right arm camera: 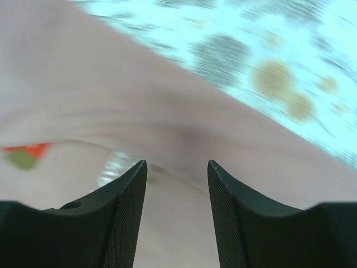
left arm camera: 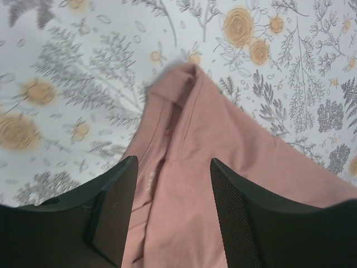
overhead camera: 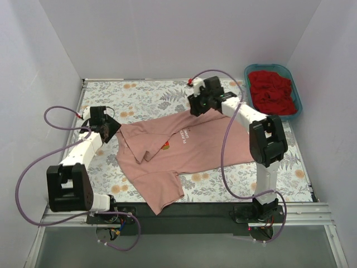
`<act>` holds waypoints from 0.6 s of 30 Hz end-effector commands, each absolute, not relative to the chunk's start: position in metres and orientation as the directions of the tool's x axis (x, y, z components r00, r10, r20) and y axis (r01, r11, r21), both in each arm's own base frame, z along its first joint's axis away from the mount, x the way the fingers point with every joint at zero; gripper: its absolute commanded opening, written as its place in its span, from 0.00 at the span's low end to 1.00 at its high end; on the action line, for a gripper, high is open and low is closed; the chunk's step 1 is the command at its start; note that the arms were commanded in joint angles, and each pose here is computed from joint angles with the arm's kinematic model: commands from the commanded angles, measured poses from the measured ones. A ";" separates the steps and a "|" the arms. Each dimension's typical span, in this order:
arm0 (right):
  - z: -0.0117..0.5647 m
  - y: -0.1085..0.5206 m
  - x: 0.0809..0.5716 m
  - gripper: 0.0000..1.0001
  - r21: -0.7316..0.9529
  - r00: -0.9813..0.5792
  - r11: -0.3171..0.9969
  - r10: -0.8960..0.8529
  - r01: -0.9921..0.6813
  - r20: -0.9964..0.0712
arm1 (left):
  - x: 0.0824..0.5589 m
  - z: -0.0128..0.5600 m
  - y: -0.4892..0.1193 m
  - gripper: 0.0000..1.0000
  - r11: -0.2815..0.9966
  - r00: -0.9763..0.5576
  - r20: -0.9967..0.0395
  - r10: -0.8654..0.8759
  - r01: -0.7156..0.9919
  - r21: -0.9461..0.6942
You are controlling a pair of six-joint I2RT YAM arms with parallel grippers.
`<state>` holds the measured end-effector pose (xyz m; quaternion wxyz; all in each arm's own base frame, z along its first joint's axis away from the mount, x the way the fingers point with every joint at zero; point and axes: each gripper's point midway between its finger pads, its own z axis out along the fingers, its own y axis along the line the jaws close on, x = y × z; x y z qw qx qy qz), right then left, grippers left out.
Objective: Fold and stack the t-shirts
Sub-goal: Fold the tshirt
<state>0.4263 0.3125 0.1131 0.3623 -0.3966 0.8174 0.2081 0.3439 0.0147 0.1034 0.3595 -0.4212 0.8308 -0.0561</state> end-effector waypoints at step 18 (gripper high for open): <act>0.060 0.166 0.526 0.52 0.295 -0.700 0.892 -0.033 -0.343 -0.713 | 0.421 0.047 0.007 0.27 0.653 -0.455 -0.493 -0.742 -0.657 -0.378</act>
